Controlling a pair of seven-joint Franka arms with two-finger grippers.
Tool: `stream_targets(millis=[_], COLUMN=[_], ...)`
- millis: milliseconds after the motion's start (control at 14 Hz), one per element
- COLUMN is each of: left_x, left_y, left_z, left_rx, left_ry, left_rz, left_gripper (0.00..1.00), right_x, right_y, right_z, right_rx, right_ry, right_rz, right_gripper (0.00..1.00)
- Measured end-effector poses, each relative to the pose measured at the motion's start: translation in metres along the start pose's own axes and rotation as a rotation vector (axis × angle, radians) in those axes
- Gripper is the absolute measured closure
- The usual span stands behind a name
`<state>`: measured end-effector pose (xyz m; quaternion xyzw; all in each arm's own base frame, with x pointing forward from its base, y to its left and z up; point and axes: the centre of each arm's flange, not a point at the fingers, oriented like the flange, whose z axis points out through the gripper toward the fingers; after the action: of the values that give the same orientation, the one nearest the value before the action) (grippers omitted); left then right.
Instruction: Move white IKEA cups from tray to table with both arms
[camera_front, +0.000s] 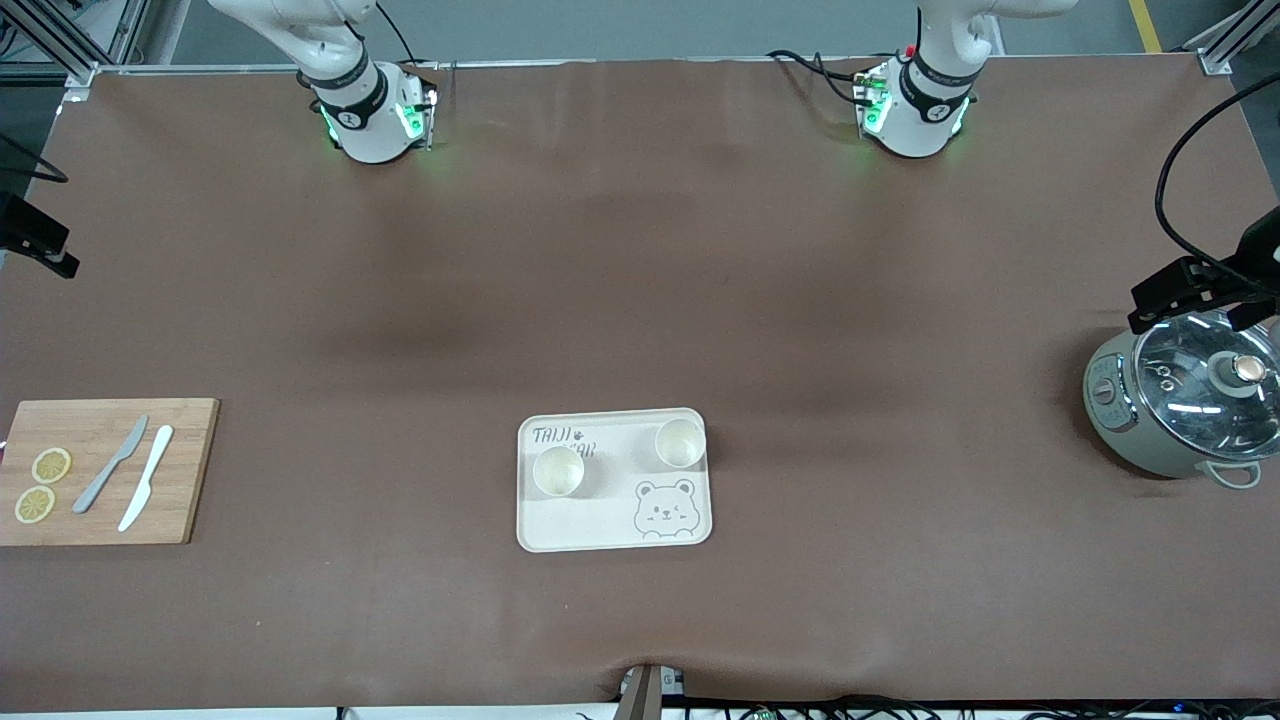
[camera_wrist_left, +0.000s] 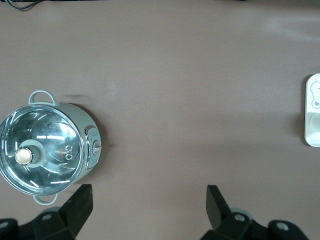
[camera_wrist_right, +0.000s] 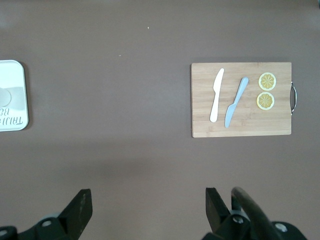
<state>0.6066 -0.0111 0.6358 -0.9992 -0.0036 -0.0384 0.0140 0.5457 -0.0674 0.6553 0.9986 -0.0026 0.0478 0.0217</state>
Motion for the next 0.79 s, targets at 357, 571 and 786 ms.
stream_targets(millis=[357,571,786], left_x=[0.0,0.001,0.004], left_y=[-0.002,0.004,0.034], left_z=[0.0,0.005,0.017], left_rx=[0.001,0.0,-0.003], left_ry=[0.0,-0.008,-0.028], left_rz=[0.016,0.03,0.078], left_gripper=[0.0,0.0,0.0], right_x=[0.002,0.001,0.003], right_y=[-0.01,-0.011,-0.014], right_z=[-0.006,-0.013,-0.008], right_rx=[0.0,-0.001,0.002], right_ry=[0.014,0.022,0.01], right_rz=[-0.018,-0.019,-0.025], right_gripper=[0.0,0.0,0.0])
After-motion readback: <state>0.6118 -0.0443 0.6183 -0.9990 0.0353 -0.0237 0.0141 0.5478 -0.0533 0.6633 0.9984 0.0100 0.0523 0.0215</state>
